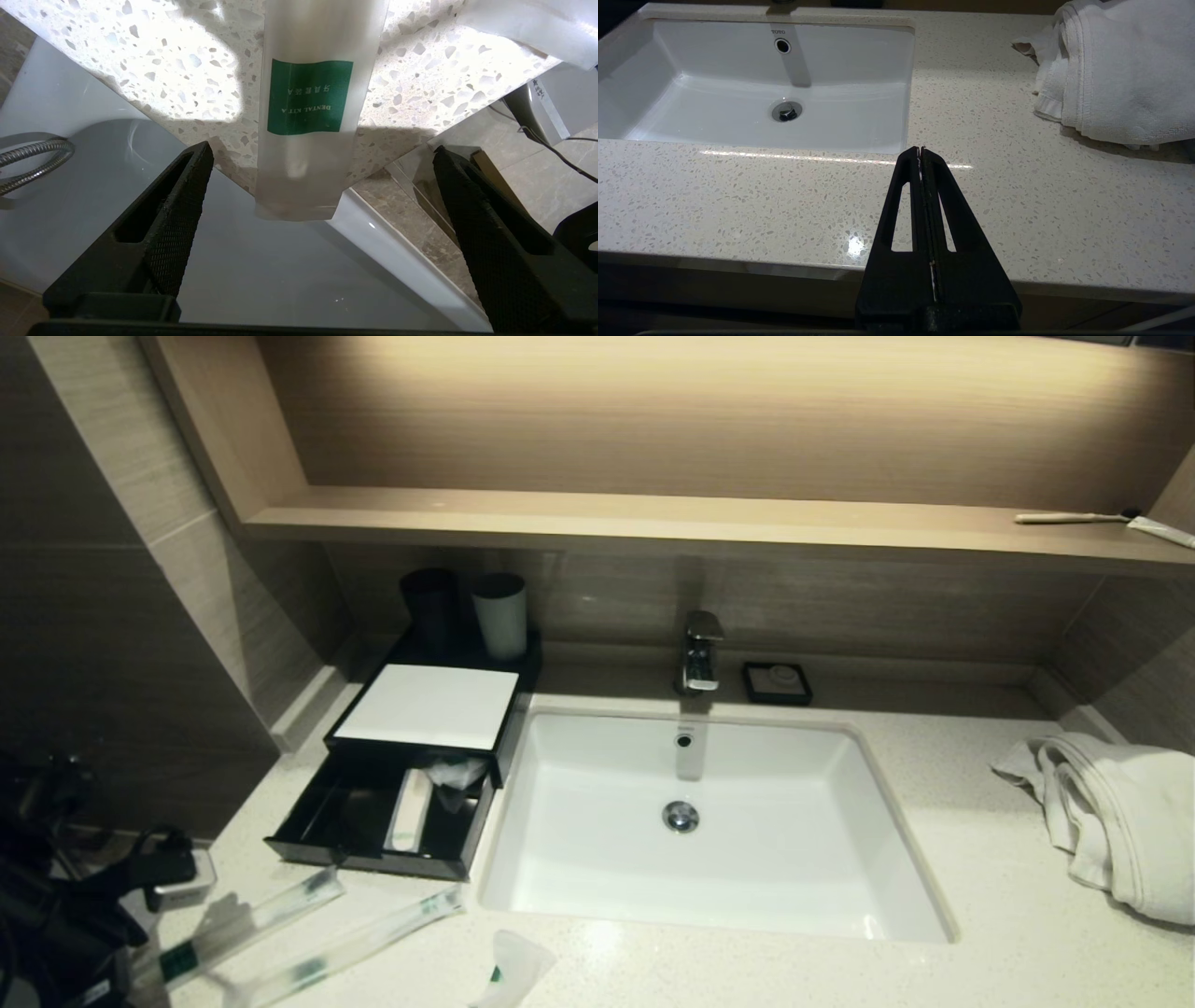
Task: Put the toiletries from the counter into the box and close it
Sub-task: Pick up the bathroom toiletry
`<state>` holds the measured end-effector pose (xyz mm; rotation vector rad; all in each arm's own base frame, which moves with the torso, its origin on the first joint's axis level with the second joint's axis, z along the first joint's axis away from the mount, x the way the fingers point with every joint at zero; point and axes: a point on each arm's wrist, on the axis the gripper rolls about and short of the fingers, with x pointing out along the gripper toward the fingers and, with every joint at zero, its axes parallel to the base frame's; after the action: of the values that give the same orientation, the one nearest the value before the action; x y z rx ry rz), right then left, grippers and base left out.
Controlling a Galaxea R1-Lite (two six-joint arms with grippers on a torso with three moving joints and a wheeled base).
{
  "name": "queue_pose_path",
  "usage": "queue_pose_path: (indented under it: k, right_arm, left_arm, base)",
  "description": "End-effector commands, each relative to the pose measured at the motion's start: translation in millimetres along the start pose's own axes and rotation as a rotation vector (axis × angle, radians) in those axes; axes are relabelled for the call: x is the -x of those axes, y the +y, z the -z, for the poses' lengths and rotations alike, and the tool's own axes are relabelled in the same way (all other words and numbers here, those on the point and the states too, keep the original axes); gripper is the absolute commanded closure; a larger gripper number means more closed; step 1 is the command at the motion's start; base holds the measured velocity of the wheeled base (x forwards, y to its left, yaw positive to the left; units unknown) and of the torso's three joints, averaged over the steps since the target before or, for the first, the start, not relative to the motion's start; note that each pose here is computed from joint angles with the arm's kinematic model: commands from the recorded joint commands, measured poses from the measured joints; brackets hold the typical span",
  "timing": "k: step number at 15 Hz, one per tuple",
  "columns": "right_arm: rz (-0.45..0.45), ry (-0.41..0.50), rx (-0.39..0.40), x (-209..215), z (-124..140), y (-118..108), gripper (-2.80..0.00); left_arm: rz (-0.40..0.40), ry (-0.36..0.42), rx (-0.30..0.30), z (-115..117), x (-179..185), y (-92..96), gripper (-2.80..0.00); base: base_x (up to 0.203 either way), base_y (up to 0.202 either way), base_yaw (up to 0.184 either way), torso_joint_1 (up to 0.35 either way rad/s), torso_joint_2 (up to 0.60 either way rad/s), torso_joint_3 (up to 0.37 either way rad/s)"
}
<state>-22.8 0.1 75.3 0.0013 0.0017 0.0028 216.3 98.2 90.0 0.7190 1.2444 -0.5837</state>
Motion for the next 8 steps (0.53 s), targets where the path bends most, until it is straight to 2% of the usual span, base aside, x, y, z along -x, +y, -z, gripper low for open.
queue_pose_path:
  k: [1,8]
  right_arm:
    - [0.0,0.0,0.0,0.0,0.0,0.0,0.0]
    - [0.0,0.0,0.0,0.0,0.0,0.0,0.0]
  left_arm:
    - [0.008,0.002,-0.006,0.3,-1.5,-0.1,-2.8]
    - [0.012,0.003,-0.005,0.6,-1.9,-0.9,-2.8]
  base:
    - [0.0,0.0,0.0,0.0,0.0,0.0]
    - [0.0,0.0,0.0,0.0,0.0,0.0]
